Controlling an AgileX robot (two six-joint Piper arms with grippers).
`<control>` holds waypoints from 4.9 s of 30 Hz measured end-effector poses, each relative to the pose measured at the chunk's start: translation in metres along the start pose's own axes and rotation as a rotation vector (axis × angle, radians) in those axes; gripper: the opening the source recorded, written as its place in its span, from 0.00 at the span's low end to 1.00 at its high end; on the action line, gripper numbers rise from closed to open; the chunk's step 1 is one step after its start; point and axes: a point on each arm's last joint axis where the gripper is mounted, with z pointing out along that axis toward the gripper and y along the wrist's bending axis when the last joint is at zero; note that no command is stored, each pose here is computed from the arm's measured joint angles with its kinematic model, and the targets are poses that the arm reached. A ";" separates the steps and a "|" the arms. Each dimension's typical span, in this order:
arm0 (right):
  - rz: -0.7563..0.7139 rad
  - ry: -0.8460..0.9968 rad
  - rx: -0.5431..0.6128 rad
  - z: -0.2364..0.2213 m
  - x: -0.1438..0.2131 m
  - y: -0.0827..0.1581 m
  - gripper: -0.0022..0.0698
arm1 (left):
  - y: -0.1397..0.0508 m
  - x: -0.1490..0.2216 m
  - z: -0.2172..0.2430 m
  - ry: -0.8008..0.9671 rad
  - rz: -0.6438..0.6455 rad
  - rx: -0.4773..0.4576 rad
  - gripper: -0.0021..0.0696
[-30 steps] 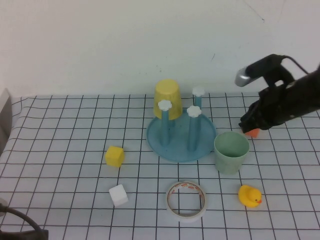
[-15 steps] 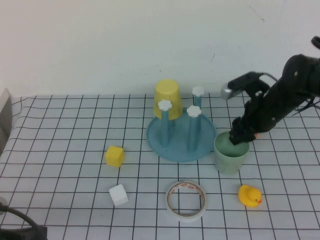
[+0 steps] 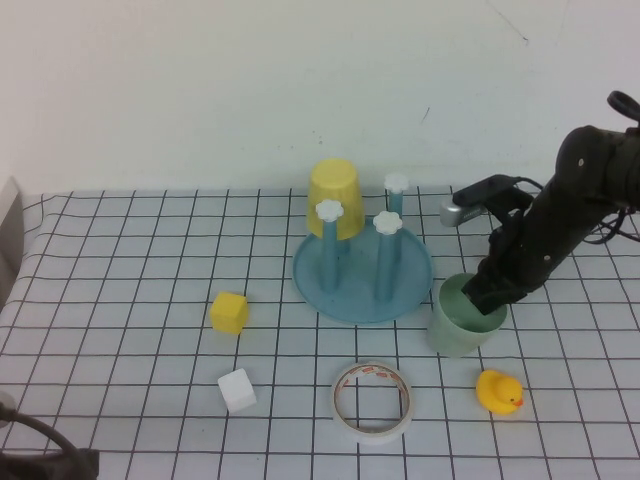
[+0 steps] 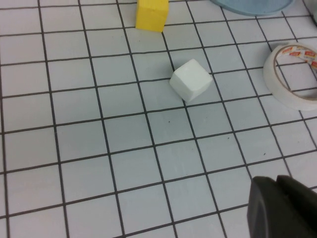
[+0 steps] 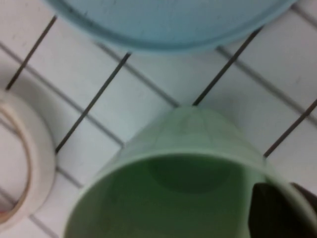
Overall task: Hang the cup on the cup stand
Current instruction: Pick up the cup from the table, then adjust the cup with two arms
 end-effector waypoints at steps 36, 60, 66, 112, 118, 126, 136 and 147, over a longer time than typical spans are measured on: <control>-0.393 -0.676 -0.100 -0.195 0.027 0.216 0.05 | 0.020 -0.048 -0.017 -0.489 0.022 -0.257 0.03; -0.104 -1.133 0.087 -0.189 0.023 0.211 0.05 | -0.021 -0.088 -0.040 -0.625 0.572 -0.209 0.03; 0.186 -1.185 -0.019 -0.176 0.015 0.205 0.05 | -0.019 -0.091 -0.043 -0.643 0.759 -0.309 0.03; 0.078 -1.289 -0.439 -0.082 0.094 0.214 0.05 | -0.058 -0.073 -0.012 -0.162 -0.923 0.592 0.96; -0.137 -1.325 -0.473 -0.093 0.079 0.231 0.05 | -0.062 -0.070 0.013 -0.005 -0.962 0.600 0.97; -0.271 -1.281 -0.478 -0.088 0.075 0.238 0.05 | -0.065 -0.072 0.022 0.057 -0.973 0.627 0.95; -0.259 -1.351 -0.471 -0.094 0.070 0.236 0.05 | -0.068 -0.096 0.015 -0.060 -0.814 0.612 0.95; -0.242 -1.397 -0.458 -0.099 0.067 0.234 0.05 | -0.069 -0.107 0.011 -0.151 -0.663 0.592 0.93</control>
